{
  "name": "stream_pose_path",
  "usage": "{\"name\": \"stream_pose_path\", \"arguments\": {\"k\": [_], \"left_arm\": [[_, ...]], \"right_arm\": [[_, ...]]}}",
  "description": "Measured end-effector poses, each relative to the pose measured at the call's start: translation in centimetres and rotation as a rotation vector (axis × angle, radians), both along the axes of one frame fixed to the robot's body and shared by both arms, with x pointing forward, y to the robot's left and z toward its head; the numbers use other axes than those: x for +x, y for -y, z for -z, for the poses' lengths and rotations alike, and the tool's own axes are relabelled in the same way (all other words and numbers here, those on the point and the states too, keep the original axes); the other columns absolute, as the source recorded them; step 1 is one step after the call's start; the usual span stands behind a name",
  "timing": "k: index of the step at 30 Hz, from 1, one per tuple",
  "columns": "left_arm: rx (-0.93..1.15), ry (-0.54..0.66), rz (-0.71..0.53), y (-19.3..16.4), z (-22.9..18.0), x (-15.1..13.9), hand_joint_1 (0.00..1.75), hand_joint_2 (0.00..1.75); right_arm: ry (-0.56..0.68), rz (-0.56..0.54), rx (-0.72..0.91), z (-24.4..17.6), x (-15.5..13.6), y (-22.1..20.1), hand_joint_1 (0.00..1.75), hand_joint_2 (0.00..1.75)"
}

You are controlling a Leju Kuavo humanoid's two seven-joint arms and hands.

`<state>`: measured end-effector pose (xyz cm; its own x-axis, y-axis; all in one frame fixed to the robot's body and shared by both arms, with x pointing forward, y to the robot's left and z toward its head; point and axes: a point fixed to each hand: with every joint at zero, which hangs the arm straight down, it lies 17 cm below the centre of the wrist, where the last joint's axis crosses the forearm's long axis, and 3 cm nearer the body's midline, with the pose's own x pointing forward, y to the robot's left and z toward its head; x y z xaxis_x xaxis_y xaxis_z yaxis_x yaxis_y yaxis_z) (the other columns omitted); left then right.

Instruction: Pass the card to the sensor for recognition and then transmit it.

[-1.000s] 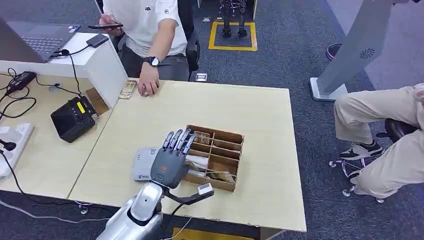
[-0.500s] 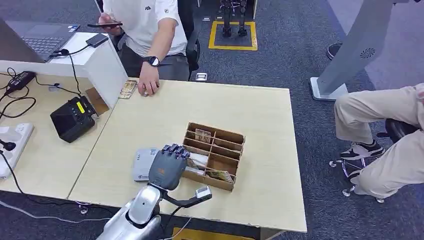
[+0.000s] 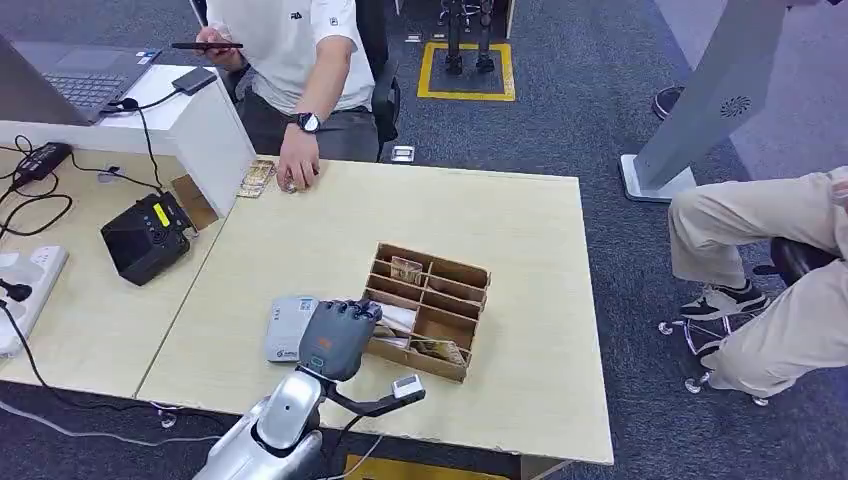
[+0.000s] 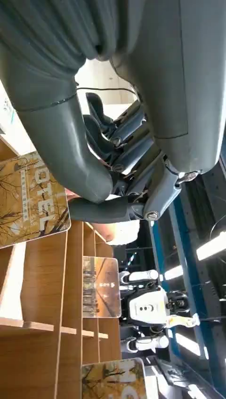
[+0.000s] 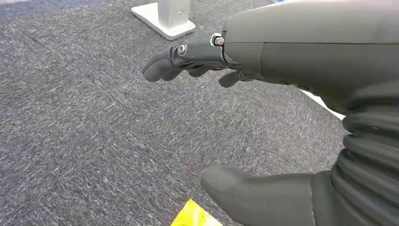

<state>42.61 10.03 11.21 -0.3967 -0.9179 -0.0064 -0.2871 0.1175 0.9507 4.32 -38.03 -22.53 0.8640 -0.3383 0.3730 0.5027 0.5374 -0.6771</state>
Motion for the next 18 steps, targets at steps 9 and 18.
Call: {"name": "stream_pose_path", "arguments": {"k": [9, 18], "left_arm": [[-0.038, 0.052, -0.024, -0.8, -0.9, -0.3, 0.00, 1.75], [-0.133, 0.178, -0.146, -4.8, -4.9, -0.3, 0.00, 1.75]], "right_arm": [[-0.001, -0.008, -0.002, 0.0, 0.1, 0.0, 0.00, 1.75], [-0.008, -0.034, -0.003, 0.0, 0.3, 0.1, 0.00, 1.75]]}}
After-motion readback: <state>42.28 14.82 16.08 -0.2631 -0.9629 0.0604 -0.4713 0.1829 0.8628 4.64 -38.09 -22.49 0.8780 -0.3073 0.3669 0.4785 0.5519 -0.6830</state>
